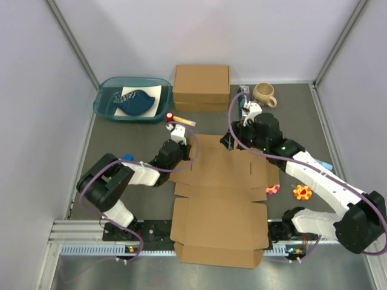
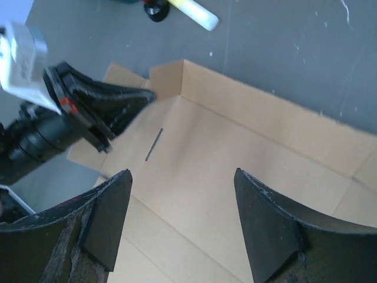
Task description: Fold the paper box
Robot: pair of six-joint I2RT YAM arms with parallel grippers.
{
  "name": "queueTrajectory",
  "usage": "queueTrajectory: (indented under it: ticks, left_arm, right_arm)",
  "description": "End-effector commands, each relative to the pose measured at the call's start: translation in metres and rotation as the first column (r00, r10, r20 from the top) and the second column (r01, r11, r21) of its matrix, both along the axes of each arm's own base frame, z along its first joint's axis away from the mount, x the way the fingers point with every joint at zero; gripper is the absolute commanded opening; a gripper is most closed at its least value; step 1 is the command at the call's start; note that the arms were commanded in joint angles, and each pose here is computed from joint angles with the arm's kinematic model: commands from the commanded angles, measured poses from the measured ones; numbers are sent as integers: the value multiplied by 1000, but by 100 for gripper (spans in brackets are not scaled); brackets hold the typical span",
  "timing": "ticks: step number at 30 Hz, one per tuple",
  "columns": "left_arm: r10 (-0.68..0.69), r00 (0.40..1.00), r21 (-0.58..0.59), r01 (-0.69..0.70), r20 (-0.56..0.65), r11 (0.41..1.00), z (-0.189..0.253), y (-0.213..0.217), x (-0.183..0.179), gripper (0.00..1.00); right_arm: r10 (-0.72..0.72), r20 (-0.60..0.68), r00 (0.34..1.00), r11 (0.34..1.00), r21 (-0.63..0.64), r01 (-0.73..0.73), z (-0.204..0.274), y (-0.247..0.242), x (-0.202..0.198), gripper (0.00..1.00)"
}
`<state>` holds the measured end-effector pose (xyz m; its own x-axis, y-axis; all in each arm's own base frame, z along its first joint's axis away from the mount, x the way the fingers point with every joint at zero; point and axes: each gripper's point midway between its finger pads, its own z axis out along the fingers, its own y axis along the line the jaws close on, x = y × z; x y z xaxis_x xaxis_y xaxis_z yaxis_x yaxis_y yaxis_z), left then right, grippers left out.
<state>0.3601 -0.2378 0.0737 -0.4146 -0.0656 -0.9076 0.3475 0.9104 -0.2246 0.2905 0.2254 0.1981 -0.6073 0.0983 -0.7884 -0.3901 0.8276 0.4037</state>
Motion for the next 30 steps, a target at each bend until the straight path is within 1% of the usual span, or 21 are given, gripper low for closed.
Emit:
queueTrajectory:
  ticks: [1,2,3,4,6,8,10,11,13,17,19,20,22,23,24,25,26,27,30]
  left_arm:
    - [25,890,-111,29,455,993,91,-9,-4,0]
    - [18,877,-96,32,480,995,87,-7,-14,0]
    - [5,848,-61,33,531,998,91,-5,-17,0]
    - [29,801,-97,36,598,995,107,-4,-22,0]
    - [20,789,-74,33,614,997,101,-2,-32,0]
    - [3,787,-58,43,617,997,99,-6,-39,0]
    - [-9,792,-35,38,610,999,92,-9,-43,0]
    - [-13,794,-29,39,607,999,90,-10,-45,0]
    - [-24,800,-17,43,599,999,85,-12,-49,0]
    - [-27,803,-16,45,596,999,83,-12,-52,0]
    - [-35,798,-7,50,602,999,84,-12,-54,0]
    - [-41,798,2,50,602,999,83,-11,-54,0]
    - [-49,799,7,56,600,998,82,-10,-57,0]
    - [-46,802,2,56,596,998,81,-10,-58,0]
    - [-41,804,0,51,593,999,80,-8,-57,0]
    - [-40,808,2,48,587,999,78,-8,-57,0]
    - [-31,810,-4,42,586,999,78,-6,-57,0]
    - [-31,810,-2,40,585,999,77,-6,-57,0]
    - [-15,808,1,18,590,1000,79,-2,-57,0]
  right_arm:
    - [222,106,969,974,-63,-216,29,21,-5,70]
    - [264,136,955,963,-101,-252,30,22,-4,69]
    - [299,148,943,951,-126,-282,27,23,-3,68]
    - [348,151,925,935,-131,-330,27,29,-8,68]
    - [399,138,907,909,-189,-371,14,30,-6,68]
    - [433,131,892,886,-246,-394,3,28,-3,67]
    - [463,115,879,868,-261,-423,-9,31,-2,67]
    - [480,129,868,858,-275,-433,-10,33,0,67]
    - [506,113,855,837,-305,-454,-21,37,8,67]
    - [546,90,833,809,-317,-496,-41,51,22,64]
    - [557,129,821,798,-359,-484,-41,57,33,63]
    - [548,127,827,798,-375,-472,-48,57,40,64]
    - [536,174,826,803,-410,-434,-45,60,56,63]
    - [527,165,834,802,-422,-423,-53,61,63,64]
    - [521,189,832,808,-424,-409,-49,64,73,63]
    - [530,191,826,801,-432,-414,-52,67,77,62]
    - [536,167,827,794,-432,-427,-64,70,80,62]
    - [545,176,820,794,-424,-436,-61,76,84,61]
    - [558,160,814,786,-418,-456,-73,84,90,60]
